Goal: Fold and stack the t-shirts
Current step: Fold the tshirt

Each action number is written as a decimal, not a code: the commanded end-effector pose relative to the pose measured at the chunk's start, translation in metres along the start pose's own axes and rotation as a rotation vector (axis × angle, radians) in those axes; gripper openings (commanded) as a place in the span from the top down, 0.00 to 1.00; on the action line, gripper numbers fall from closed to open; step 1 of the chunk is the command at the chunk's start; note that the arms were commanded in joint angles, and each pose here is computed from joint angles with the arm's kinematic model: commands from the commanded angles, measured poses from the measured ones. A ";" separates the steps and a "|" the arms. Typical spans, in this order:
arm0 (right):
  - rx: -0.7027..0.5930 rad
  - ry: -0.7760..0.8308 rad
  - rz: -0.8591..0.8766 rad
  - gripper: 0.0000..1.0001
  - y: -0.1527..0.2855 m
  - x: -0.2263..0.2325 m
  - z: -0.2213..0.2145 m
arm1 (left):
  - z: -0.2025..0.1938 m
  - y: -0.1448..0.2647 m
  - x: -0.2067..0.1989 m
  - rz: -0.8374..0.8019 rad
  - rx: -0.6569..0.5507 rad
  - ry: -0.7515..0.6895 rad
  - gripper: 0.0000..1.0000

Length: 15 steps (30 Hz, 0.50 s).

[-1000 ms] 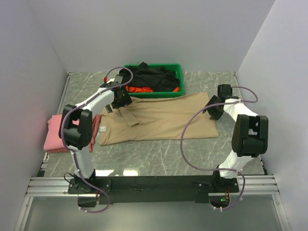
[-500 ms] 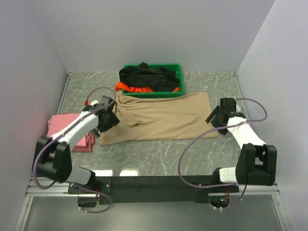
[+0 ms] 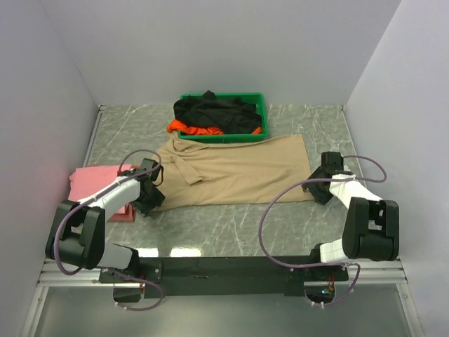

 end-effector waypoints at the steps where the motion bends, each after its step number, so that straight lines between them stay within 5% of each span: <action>1: 0.002 -0.037 0.008 0.39 -0.012 -0.003 0.000 | 0.000 -0.010 -0.006 -0.020 0.008 0.023 0.48; 2: 0.009 -0.037 0.015 0.44 -0.012 -0.004 -0.001 | -0.001 -0.012 -0.006 -0.017 0.008 0.016 0.57; 3: 0.020 -0.035 0.025 0.62 -0.012 -0.003 -0.002 | -0.001 -0.014 -0.005 -0.004 0.008 0.019 0.79; 4: 0.031 -0.032 0.022 0.70 -0.012 -0.005 -0.006 | -0.003 -0.016 -0.003 0.012 0.009 0.016 0.93; 5: 0.030 -0.030 0.023 0.77 -0.010 -0.005 -0.006 | -0.002 -0.016 -0.002 0.017 0.008 0.015 0.99; 8: 0.038 -0.005 -0.010 1.00 -0.004 -0.012 -0.010 | -0.005 -0.014 0.005 0.030 0.021 0.000 0.99; 15: -0.033 -0.035 0.009 1.00 0.039 -0.030 -0.023 | -0.016 0.014 0.035 0.047 0.057 0.064 0.99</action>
Point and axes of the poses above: each gripper's point midway between its finger pads, its own y axis back along the fingers, its own x axis along the line the jaws close on, z = x × y, the point moved 9 cm from there along y, back along the fingers, and after that the axes turned 3 degrees about y, right-handed, at the moved point
